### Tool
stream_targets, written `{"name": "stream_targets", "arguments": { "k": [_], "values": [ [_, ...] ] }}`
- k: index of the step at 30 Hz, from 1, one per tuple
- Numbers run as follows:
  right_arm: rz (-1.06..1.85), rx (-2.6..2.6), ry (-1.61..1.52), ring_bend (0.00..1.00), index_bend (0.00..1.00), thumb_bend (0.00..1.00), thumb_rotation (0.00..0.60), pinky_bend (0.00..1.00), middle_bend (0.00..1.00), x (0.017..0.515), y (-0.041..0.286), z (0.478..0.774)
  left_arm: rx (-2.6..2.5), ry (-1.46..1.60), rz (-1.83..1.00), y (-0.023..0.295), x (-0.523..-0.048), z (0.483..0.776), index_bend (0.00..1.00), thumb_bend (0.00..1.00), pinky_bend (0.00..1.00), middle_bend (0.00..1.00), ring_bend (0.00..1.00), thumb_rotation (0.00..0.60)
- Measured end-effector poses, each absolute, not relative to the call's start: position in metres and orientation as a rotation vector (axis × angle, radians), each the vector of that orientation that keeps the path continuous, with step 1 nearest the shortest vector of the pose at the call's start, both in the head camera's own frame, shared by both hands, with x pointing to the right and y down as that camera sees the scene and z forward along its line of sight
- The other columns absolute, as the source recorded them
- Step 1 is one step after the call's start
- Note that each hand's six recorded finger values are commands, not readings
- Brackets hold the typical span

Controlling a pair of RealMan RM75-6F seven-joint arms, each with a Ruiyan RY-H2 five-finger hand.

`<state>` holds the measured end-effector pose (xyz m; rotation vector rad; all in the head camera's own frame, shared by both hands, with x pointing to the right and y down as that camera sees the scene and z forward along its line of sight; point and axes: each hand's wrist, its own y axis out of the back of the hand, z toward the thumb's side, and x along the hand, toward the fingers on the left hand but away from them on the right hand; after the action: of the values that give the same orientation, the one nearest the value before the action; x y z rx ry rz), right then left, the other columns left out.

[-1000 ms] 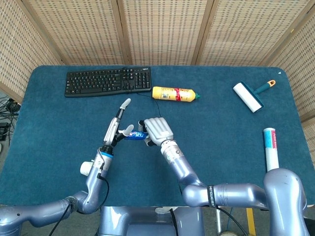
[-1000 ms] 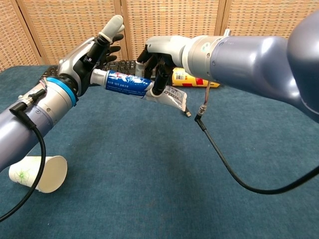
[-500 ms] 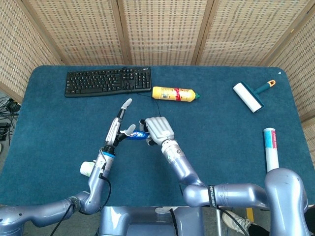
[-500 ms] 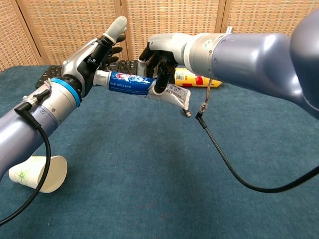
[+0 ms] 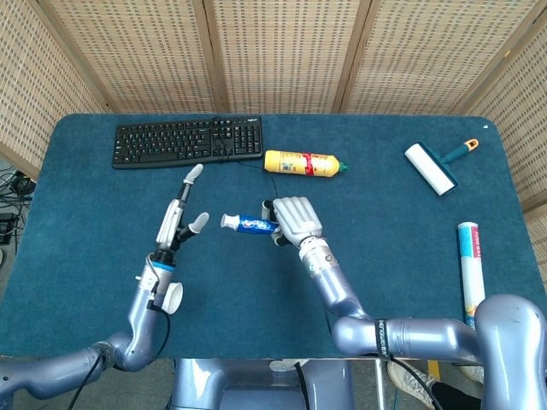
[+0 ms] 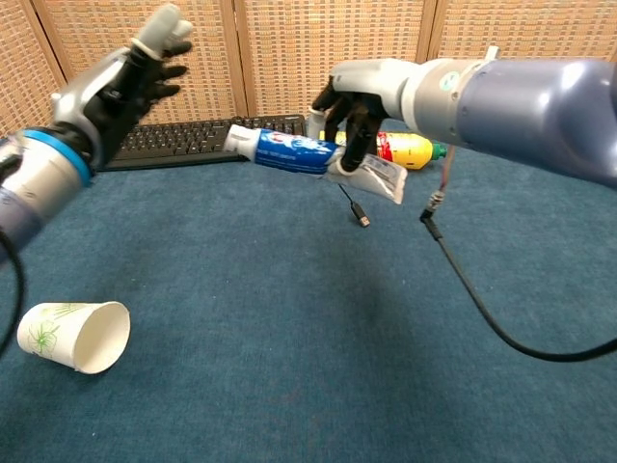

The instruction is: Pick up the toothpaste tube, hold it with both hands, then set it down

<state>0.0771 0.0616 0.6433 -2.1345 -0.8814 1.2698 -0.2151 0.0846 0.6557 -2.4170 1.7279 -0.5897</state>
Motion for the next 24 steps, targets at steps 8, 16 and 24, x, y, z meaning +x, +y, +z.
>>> {"name": "stream_targets", "arguments": {
  "k": [8, 16, 24],
  "values": [
    [1.369, -2.097, -0.867, 0.40, 0.46, 0.46, 0.600, 0.53, 0.44, 0.104, 0.072, 0.665, -2.275, 1.653, -0.696, 0.083, -0.284, 0.642, 0.00, 0.00, 0.00, 0.00, 0.00, 0.121],
    [1.424, -2.160, -0.883, 0.00, 0.00, 0.00, 0.600, 0.00, 0.00, 0.122, 0.087, 0.676, -2.101, 1.475, -0.930, 0.091, -0.341, 0.627, 0.00, 0.00, 0.00, 0.00, 0.00, 0.232],
    [1.359, -2.139, -0.914, 0.00, 0.00, 0.00, 0.600, 0.00, 0.00, 0.152, 0.091, 0.656, -1.936, 1.350, -1.128, 0.116, -0.396, 0.596, 0.00, 0.00, 0.00, 0.00, 0.00, 0.315]
  ]
}}
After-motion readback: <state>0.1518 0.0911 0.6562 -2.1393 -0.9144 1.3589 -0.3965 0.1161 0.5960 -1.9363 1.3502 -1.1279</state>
